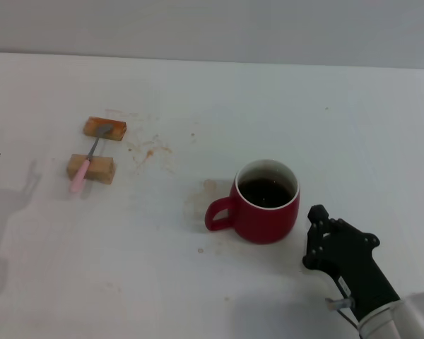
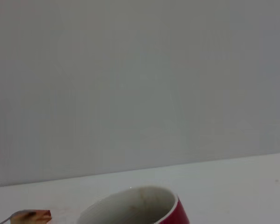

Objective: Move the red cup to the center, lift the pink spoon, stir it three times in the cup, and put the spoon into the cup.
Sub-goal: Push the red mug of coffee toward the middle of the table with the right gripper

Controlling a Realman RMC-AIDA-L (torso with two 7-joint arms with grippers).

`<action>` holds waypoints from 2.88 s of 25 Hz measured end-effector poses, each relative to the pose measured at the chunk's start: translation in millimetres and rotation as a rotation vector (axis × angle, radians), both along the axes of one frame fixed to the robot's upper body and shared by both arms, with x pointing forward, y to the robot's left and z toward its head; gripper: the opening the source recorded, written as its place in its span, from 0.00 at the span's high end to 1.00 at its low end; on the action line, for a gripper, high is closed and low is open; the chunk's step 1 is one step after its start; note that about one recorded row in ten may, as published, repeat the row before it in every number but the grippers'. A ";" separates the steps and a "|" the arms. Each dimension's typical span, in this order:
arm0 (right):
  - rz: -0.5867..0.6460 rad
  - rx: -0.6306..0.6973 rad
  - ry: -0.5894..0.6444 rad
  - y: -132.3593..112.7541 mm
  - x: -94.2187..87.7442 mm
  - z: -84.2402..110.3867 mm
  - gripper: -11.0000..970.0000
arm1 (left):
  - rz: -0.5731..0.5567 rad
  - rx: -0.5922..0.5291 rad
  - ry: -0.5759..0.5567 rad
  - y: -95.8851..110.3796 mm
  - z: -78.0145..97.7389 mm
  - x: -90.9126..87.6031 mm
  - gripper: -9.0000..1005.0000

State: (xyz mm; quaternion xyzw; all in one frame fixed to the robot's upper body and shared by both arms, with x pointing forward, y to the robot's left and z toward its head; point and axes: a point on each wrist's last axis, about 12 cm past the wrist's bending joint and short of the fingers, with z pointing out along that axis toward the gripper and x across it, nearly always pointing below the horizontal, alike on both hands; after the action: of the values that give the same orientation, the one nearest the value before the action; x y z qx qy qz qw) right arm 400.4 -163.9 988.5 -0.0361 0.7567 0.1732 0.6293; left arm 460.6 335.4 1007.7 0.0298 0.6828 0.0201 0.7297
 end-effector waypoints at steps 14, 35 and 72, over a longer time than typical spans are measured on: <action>0.070 -0.021 0.039 9.2 10.1 -3.0 0.99 | 0.001 -0.017 0.007 0.1 -1.7 -2.8 0.14; 0.052 -0.032 0.012 0.8 0.2 -4.2 0.99 | -0.030 -0.027 0.019 -4.7 -4.4 -8.6 0.14; 0.089 -0.052 -0.006 11.3 44.1 4.3 0.99 | -0.045 -0.058 -0.014 -5.6 -1.2 -12.2 0.14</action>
State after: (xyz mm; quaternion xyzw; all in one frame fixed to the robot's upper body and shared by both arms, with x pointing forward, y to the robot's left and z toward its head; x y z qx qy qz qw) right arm 444.5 -152.6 992.8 -0.0865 0.7569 0.1813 0.6219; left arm 448.4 329.8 1006.5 0.0239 0.6773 -0.0159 0.7352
